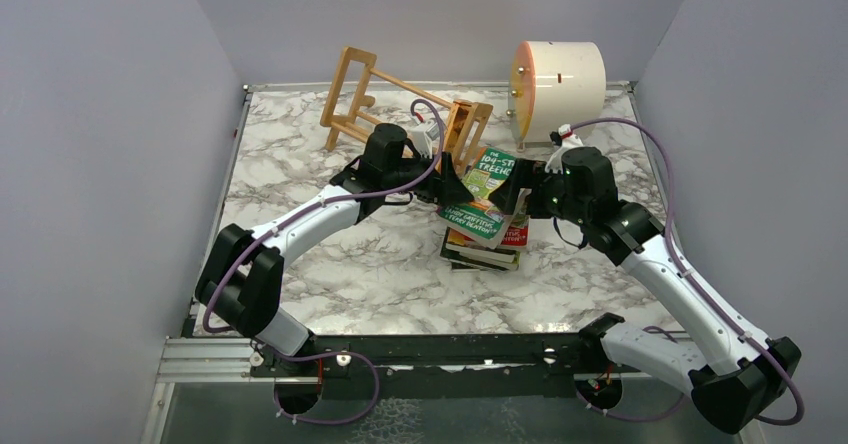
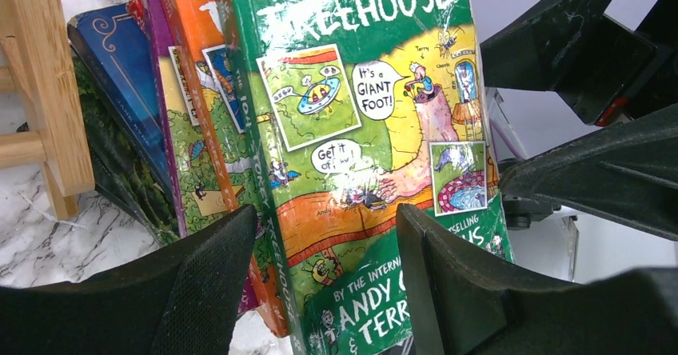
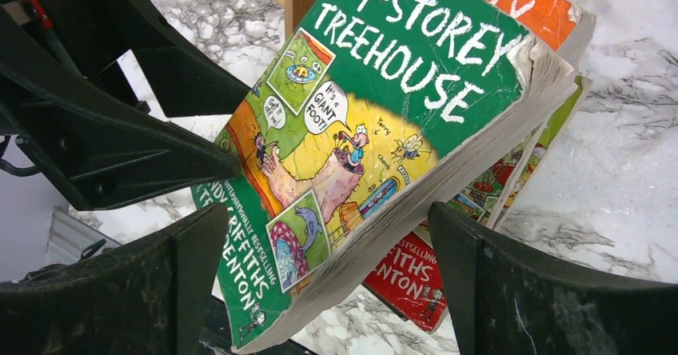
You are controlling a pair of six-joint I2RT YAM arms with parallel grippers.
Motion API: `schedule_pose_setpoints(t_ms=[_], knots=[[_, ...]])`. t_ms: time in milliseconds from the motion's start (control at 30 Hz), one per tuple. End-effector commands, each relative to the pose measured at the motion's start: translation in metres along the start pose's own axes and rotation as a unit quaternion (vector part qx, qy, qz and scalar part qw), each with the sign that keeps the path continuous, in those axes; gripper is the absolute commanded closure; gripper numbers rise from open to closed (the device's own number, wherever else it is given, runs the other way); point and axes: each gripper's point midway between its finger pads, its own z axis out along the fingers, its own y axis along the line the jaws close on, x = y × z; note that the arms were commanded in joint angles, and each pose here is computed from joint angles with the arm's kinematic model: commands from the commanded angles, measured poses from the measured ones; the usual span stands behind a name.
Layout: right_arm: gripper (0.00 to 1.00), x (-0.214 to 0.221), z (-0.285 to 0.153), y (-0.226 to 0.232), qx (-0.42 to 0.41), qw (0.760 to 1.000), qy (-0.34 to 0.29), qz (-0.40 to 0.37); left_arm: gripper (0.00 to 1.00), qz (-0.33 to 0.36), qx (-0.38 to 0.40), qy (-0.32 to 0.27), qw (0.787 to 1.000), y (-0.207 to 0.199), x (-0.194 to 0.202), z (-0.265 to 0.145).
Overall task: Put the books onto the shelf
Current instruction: Adjust the book at the center of the board.
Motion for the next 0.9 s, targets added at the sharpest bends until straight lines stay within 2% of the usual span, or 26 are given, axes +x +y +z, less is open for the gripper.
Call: schedule_pose_setpoints(t_ms=[0, 433, 867], knots=[[0.07, -0.008, 0.001, 0.017, -0.041, 0.999, -0.012, -0.014, 0.42, -0.010, 0.018, 0.025, 0.999, -0.002, 0.014, 0.004], [0.07, -0.004, 0.009, 0.024, -0.070, 0.997, -0.007, -0.031, 0.42, -0.017, 0.053, 0.017, 0.998, -0.015, 0.013, 0.002], [0.07, -0.004, 0.005, 0.015, -0.046, 0.998, -0.013, -0.027, 0.42, -0.013, 0.083, 0.019, 0.996, -0.034, 0.010, 0.008]])
